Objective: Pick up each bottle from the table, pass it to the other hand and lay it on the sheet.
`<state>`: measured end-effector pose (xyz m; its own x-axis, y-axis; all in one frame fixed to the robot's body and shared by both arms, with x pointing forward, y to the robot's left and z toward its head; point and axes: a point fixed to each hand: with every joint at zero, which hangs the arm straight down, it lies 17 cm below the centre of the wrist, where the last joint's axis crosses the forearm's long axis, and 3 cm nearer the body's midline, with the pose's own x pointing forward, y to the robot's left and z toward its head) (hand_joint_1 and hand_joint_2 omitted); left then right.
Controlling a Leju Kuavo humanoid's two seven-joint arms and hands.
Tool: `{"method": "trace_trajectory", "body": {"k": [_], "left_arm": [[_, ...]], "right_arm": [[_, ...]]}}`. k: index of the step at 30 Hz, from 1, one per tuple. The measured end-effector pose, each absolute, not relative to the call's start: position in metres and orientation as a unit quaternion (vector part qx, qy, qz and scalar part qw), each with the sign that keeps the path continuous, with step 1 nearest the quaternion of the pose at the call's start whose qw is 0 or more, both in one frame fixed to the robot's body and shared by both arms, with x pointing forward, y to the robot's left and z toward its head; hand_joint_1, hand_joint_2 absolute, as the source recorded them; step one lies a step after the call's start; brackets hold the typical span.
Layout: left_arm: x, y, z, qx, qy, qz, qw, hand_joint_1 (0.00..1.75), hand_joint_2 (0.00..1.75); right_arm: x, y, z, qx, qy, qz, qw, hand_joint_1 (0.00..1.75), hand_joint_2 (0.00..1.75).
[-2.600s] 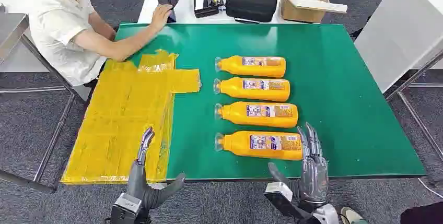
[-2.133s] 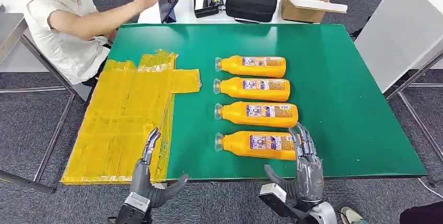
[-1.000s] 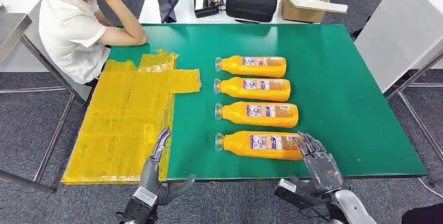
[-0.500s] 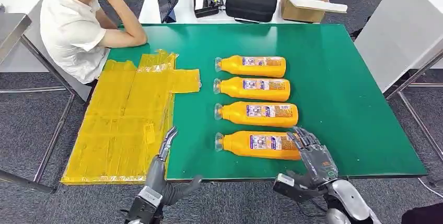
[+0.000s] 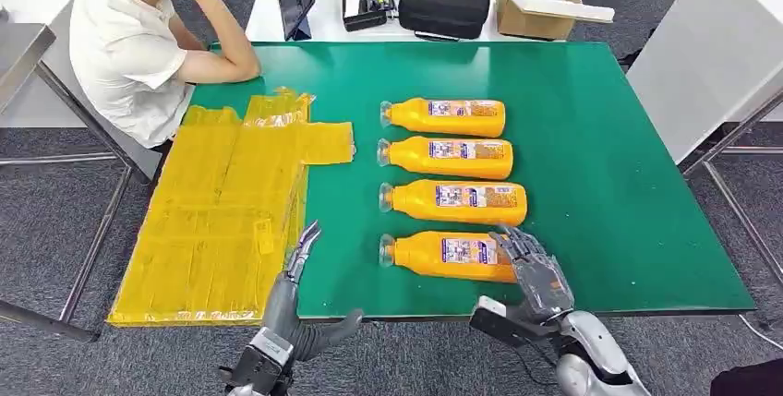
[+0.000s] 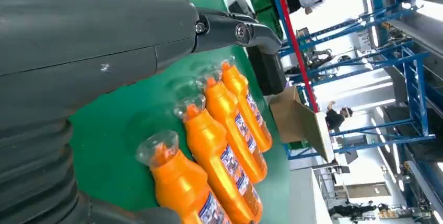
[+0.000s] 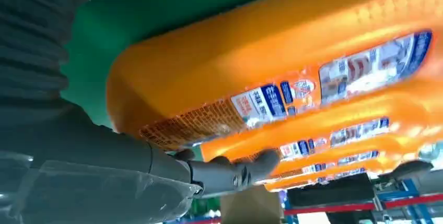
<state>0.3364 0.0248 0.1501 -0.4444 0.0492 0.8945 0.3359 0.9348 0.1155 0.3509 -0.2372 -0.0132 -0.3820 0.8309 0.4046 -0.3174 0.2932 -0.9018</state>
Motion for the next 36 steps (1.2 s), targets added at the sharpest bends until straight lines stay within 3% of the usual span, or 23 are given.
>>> {"method": "trace_trajectory", "body": {"k": [28,29,30,36], "left_arm": [[0.336,0.018,0.141,-0.123,-0.831,-0.15,0.521,0.0,1.75],[0.336,0.018,0.141,-0.123,-0.831,-0.15,0.521,0.0,1.75],[0.335,0.017,0.141,-0.124,-0.831,-0.15,0.521,0.0,1.75],[0.334,0.014,0.142,-0.129,-0.831,-0.152,0.52,0.0,1.75]], "right_arm": [[0.378,-0.244,-0.03,-0.238,-0.587,0.56,0.535,0.0,1.75],[0.378,-0.243,-0.03,-0.237,-0.586,0.56,0.535,1.68,1.75],[0.377,-0.242,-0.031,-0.234,-0.586,0.561,0.536,1.75,1.75],[0.377,-0.242,-0.035,-0.192,-0.58,0.561,0.558,1.75,1.75]]}}
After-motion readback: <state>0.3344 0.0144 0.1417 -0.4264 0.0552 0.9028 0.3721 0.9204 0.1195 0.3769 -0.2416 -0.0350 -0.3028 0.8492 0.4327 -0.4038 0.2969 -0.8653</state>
